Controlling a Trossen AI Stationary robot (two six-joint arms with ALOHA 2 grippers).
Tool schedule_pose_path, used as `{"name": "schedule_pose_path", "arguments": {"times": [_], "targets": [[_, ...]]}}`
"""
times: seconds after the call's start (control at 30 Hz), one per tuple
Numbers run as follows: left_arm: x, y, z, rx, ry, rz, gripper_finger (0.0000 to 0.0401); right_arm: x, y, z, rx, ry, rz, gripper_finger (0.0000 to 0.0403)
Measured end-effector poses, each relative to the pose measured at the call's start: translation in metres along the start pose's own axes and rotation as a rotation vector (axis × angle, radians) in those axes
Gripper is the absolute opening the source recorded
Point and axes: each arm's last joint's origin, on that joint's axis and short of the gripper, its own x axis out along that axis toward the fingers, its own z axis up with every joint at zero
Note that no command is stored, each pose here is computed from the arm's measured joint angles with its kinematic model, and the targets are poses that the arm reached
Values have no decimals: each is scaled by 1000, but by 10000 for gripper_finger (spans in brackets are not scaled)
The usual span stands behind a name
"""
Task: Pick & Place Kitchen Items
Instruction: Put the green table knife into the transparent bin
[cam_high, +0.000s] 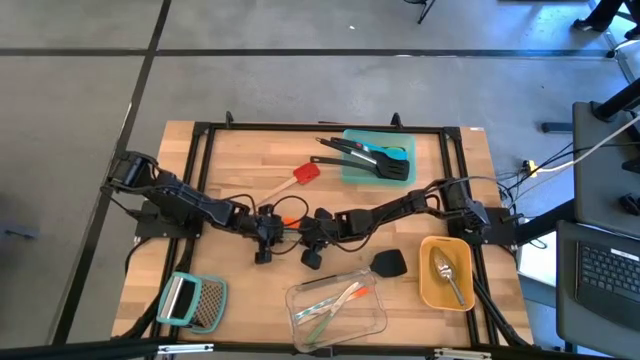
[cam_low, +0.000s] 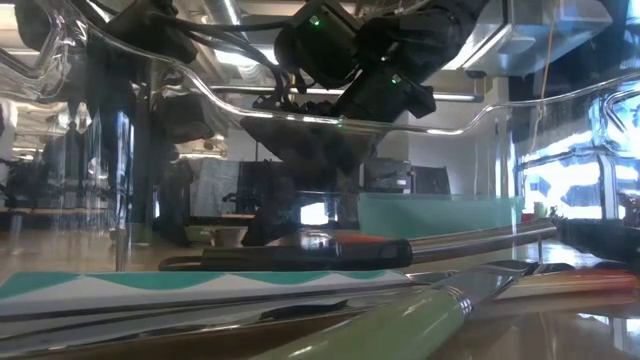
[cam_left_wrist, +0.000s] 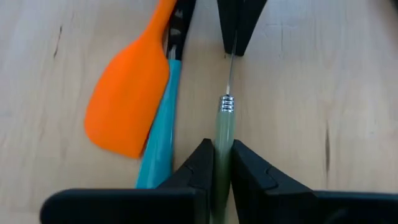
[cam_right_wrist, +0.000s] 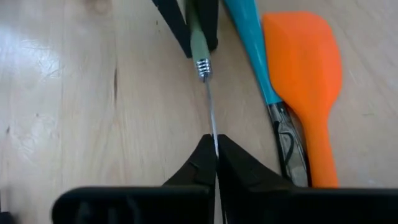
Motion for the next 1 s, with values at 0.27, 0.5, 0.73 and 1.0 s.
{"name": "schedule_pose_path", "arguments": {"times": [0.27,0.5,0.73,1.0], "targets": [[0,-1,0,-40,1,-24,27,-8,4,8,12,-21,6,111],[-1,-2,2,-69,1,-29,27,-31,15,29,7,65,-10,232],[-11,-6,13,-103,-17,-47,27,-85,27,65,-165,195,-102,265],[-30,-10,27,-122,-27,-99,27,-136,32,100,-228,207,-222,265]]}}
